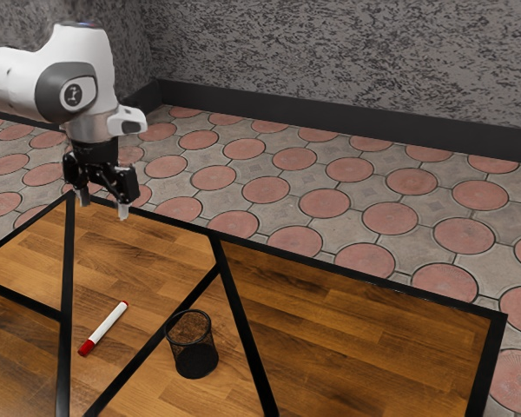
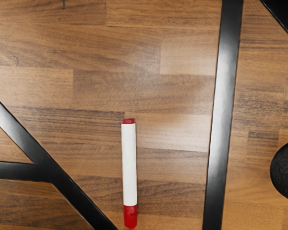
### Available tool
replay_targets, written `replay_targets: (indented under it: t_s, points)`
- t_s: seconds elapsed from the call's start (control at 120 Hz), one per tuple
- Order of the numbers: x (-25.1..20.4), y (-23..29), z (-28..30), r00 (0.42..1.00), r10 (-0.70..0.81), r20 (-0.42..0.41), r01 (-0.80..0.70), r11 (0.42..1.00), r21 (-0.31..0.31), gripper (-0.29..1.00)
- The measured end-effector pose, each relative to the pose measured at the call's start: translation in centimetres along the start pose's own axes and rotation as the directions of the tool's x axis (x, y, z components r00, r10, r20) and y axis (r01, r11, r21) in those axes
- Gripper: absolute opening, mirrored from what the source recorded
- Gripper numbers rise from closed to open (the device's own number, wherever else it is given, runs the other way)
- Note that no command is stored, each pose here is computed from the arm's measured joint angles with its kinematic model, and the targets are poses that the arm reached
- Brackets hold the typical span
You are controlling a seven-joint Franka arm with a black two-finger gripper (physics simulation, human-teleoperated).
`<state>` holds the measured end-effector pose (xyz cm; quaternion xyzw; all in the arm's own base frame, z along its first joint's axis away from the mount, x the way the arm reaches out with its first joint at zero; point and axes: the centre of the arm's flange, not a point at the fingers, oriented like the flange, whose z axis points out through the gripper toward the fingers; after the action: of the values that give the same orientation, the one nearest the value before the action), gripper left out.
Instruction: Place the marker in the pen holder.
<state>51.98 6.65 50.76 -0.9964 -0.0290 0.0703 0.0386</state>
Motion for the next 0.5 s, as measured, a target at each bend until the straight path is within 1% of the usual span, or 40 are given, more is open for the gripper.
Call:
replay_targets:
  t_s: [0.058,0.125,0.192,0.267,0.333,0.433,0.5]
  points:
    - [1.3,0.4,4.9,0.999,0.007,0.034,-0.008,1.0,0.006,0.7]
    - [2.2,0.7,9.5,0.999,0.01,0.049,-0.011,1.0,0.012,0.7]
    - [3.1,0.5,12.2,0.999,-0.005,0.037,0.005,1.0,0.005,0.7]
    - [3.8,-1.1,15.4,0.998,-0.05,0.024,0.05,0.999,-0.007,0.7]
    - [3.2,-1.7,17.9,0.999,-0.053,-0.009,0.053,0.998,-0.018,0.7]
    - [0.6,-1.3,20.3,0.998,-0.01,-0.067,0.008,0.999,-0.036,0.7]
    - [-0.5,-1.2,22.0,0.996,0.018,-0.091,-0.022,0.999,-0.037,0.7]
